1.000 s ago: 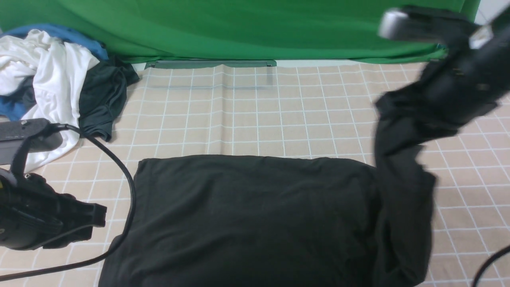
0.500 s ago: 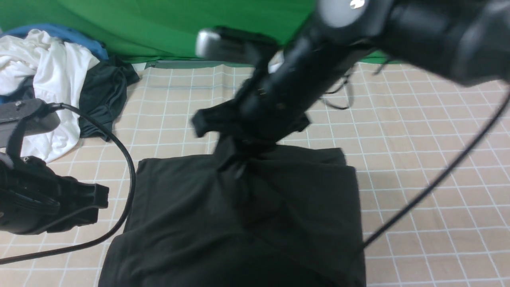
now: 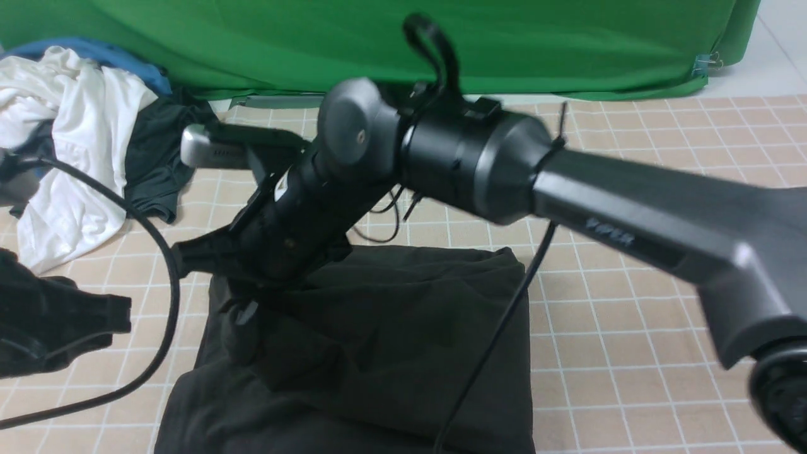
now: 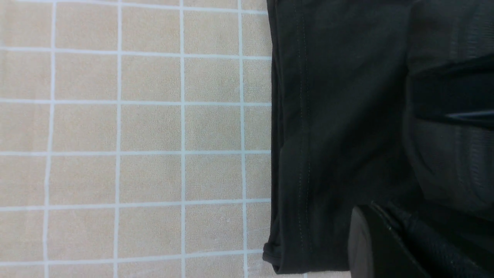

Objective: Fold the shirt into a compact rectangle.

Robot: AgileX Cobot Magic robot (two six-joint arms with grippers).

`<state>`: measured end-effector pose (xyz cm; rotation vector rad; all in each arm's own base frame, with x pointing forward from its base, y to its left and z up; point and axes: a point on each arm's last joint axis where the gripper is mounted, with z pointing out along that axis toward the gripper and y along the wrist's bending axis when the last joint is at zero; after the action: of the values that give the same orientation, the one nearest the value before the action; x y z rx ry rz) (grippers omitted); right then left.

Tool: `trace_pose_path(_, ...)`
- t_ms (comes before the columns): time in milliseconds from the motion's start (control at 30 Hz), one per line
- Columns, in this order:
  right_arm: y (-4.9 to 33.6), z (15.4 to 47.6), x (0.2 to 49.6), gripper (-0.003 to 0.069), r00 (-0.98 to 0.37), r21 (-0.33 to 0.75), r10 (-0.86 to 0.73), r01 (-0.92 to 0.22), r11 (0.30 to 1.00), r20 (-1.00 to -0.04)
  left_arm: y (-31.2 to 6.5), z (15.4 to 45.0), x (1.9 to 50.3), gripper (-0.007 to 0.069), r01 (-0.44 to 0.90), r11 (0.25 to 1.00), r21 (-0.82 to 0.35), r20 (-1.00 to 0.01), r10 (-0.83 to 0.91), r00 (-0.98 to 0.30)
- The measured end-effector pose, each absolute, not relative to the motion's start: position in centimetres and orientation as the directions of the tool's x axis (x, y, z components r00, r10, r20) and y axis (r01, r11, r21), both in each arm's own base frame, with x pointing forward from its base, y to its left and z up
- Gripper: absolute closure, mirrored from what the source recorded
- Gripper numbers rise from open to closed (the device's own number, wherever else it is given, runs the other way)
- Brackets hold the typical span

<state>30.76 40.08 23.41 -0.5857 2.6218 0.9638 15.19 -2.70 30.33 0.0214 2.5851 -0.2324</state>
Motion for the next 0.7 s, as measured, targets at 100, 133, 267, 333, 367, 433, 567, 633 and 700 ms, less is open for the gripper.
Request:
trace_pose_path(100, 40.6, 22.4, 30.9, 0.0312, -0.877, 0.554, -0.263, -0.462, 0.692, -0.403, -2.7, 30.5, 14.8, 0.0607, 0.063, 0.985, -0.162, -0.514, -0.030, -0.857)
trace_pose_path(133, 40.7, 22.4, 30.9, 0.0279, -0.872, 0.551, -0.270, -0.471, 0.689, -0.408, -2.7, 30.5, 14.7, 0.0607, 0.063, 0.985, -0.162, -0.514, -0.030, -0.857)
trace_pose_path(267, 40.0, 23.3, 31.0, 0.0217, -0.811, 0.494, -0.370, -0.574, 0.653, -0.453, -2.7, 30.5, 14.7, 0.0607, 0.063, 0.985, -0.162, -0.515, -0.030, -0.857)
trace_pose_path(333, 38.6, 25.0, 31.2, 0.0235, -0.763, 0.433, -0.454, -0.640, 0.635, -0.461, -2.7, 30.5, 14.7, 0.0607, 0.063, 0.984, -0.166, -0.517, -0.033, -0.855)
trace_pose_path(367, 37.6, 26.0, 31.4, 0.0265, -0.745, 0.399, -0.487, -0.661, 0.636, -0.457, -2.8, 30.6, 14.8, 0.0607, 0.063, 0.982, -0.176, -0.526, -0.040, -0.850)
trace_pose_path(433, 35.4, 27.8, 32.1, 0.0377, -0.719, 0.323, -0.538, -0.686, 0.652, -0.441, -3.0, 30.7, 15.1, 0.0607, 0.074, 0.977, -0.198, -0.541, -0.046, -0.840)
trace_pose_path(567, 31.0, 30.6, 33.2, 0.0583, -0.710, 0.193, -0.569, -0.680, 0.708, -0.415, -4.0, 30.4, 16.5, 0.0607, 0.123, 0.951, -0.283, -0.550, -0.056, -0.833)
trace_pose_path(633, 29.3, 31.4, 33.3, 0.0615, -0.720, 0.167, -0.559, -0.663, 0.730, -0.411, -4.8, 29.6, 17.8, 0.0607, 0.147, 0.927, -0.344, -0.527, -0.062, -0.848)
trace_pose_path(700, 28.3, 31.8, 32.9, 0.0619, -0.726, 0.159, -0.558, -0.656, 0.738, -0.402, -5.2, 28.4, 19.3, 0.0607, 0.148, 0.917, -0.370, -0.490, -0.058, -0.870)
